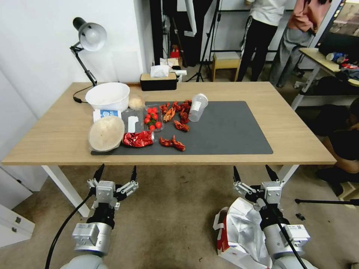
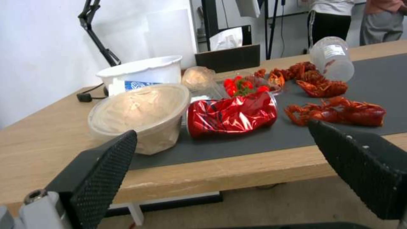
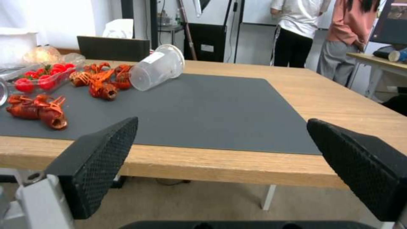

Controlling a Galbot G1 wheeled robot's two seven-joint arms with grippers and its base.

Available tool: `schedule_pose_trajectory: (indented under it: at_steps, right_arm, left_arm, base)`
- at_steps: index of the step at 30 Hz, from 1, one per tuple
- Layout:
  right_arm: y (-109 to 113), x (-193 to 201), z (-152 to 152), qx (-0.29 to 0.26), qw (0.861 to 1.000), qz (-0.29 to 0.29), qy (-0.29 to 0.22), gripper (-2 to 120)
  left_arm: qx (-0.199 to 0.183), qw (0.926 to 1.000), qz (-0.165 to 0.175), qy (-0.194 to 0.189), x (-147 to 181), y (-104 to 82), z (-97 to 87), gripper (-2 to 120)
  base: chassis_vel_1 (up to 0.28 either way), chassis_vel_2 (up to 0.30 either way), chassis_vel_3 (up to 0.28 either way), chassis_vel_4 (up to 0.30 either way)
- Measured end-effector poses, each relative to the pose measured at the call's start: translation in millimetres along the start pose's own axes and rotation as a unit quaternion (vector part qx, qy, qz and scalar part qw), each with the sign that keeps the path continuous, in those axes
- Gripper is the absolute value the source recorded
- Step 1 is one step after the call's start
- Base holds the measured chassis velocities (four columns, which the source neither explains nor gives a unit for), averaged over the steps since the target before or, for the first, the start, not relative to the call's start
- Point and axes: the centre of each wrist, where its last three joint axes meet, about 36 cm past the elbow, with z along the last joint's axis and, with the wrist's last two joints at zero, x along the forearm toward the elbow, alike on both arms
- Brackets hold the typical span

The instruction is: Pick up the food delivery bag from the floor and place it on the table.

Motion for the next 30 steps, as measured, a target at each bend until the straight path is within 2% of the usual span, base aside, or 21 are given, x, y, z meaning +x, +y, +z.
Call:
schedule_pose_trajectory:
  at_steps: [17,18,19,21,23,27,30]
  right_arm:
    - [0.0,0.0,0.0,0.0,1.0,0.0,0.0,100]
    - [1.1,-0.7,-2.0,0.001,1.0,0.001,-0.007,100]
    - [6.7,-7.7,-16.3,0.001,0.999,-0.002,-0.053,100]
    - [7.1,-8.6,-18.1,0.001,0.998,-0.002,-0.059,100]
    - [8.6,-10.7,-21.5,0.0,0.998,-0.004,-0.067,100]
    - [9.1,-12.4,-23.8,-0.013,0.998,-0.005,-0.061,100]
    - [8.2,-14.0,-23.3,-0.012,0.998,-0.004,-0.061,100]
  left_arm:
    - [0.0,1.0,0.0,0.0,0.0,0.0,0.0,100]
    - [0.0,1.0,0.0,0.0,0.0,0.0,0.0,100]
    - [0.002,1.0,0.002,-0.004,-1.7,-0.3,0.4,100]
    - [0.003,1.0,0.002,-0.005,-2.4,-0.3,0.6,100]
    - [0.029,0.9985,0.014,-0.045,-21.8,-5.1,9.3,100]
    - [0.05,0.9972,0.027,-0.048,-28.5,-9.4,6.9,100]
    - [0.052,0.997,0.03,-0.049,-28.9,-10.3,6.4,100]
  base:
    - [0.0,0.0,0.0,0.0]
    - [0.0,0.0,0.0,0.0]
    - [0.0,0.0,0.0,0.0]
    - [0.0,0.0,0.0,0.0]
    - [0.0,0.0,0.0,0.0]
    - [0.0,0.0,0.0,0.0]
    - [0.0,0.0,0.0,0.0]
